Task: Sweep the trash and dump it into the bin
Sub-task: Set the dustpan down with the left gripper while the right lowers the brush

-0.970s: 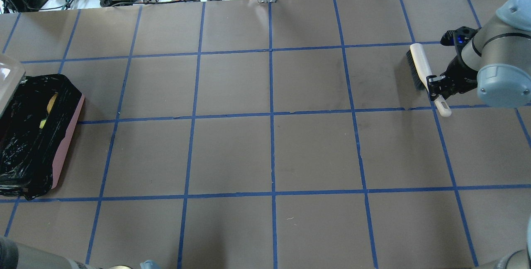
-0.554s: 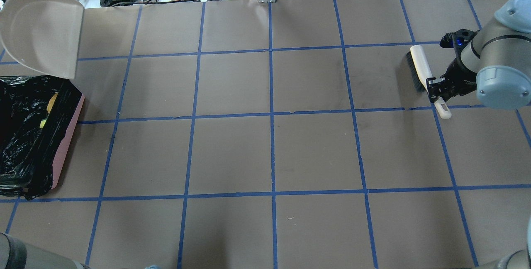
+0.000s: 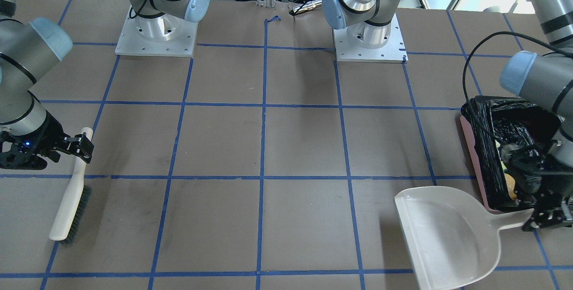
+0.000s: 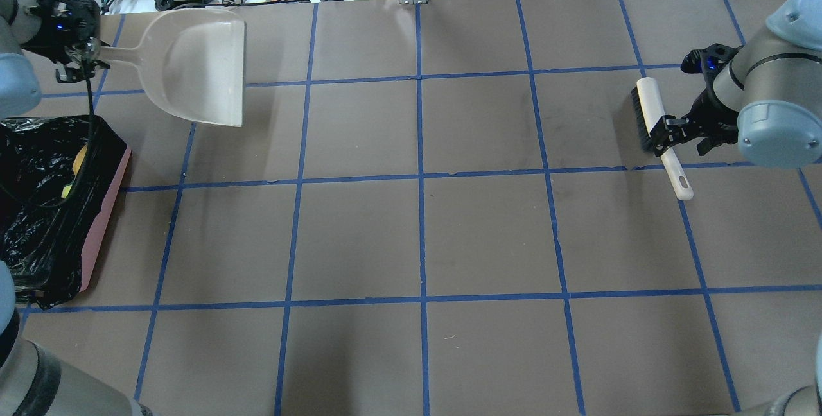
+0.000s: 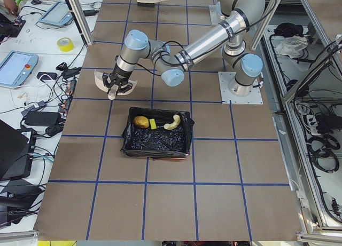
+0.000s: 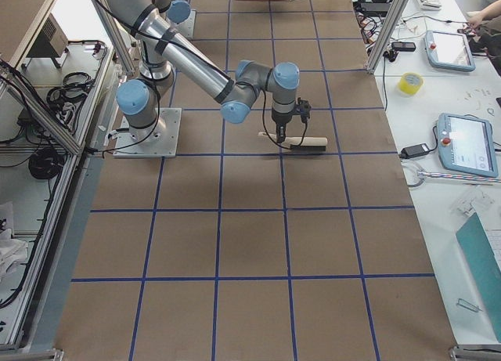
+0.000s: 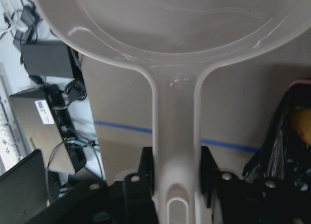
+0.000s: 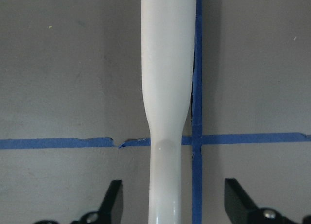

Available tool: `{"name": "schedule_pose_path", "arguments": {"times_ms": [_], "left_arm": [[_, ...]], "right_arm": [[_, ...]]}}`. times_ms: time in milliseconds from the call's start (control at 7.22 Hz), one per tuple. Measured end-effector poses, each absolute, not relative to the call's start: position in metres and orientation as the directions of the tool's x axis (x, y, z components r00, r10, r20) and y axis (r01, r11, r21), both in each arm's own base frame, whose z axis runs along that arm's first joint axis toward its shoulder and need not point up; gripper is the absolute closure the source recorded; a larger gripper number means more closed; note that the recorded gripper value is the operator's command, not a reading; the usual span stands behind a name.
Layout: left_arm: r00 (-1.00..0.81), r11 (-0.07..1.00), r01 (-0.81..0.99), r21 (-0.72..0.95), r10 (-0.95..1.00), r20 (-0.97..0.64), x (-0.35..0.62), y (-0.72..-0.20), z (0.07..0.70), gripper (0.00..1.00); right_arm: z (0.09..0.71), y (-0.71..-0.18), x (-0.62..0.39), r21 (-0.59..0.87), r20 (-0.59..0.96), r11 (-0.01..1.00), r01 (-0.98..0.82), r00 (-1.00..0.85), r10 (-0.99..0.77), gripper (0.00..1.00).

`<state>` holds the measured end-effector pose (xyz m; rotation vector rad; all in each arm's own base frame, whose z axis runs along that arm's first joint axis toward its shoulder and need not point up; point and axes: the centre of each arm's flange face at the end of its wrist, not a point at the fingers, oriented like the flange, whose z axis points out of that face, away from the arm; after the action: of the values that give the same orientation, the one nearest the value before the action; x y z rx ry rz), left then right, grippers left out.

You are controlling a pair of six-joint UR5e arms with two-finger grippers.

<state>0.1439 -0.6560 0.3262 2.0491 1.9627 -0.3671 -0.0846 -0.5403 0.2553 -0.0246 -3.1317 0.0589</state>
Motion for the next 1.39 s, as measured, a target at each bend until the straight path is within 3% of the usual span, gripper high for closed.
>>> {"name": "schedule_pose_path", "arguments": {"times_ms": [416, 970, 1386], "left_arm": [[0.057, -0.074, 0.995, -0.062, 0.969, -0.242, 0.082, -0.671, 0.271, 1.0], [0.066, -0.083, 0.992, -0.096, 0.983, -0.171, 0.056, -0.676, 0.234, 1.0], [0.076, -0.093, 0.991, -0.097, 0.984, -0.163, 0.047, -0.677, 0.23, 1.0]], "right_arm": [[0.307, -0.559, -0.086, -0.056, 0.019, 0.998, 0.003, -1.0, 0.004, 0.01], [0.407, -0.585, -0.016, -0.043, 0.022, 0.998, -0.052, -0.998, -0.051, 0.01], [0.445, -0.572, 0.072, -0.071, 0.054, 0.997, -0.038, -0.998, -0.034, 0.01]]}}
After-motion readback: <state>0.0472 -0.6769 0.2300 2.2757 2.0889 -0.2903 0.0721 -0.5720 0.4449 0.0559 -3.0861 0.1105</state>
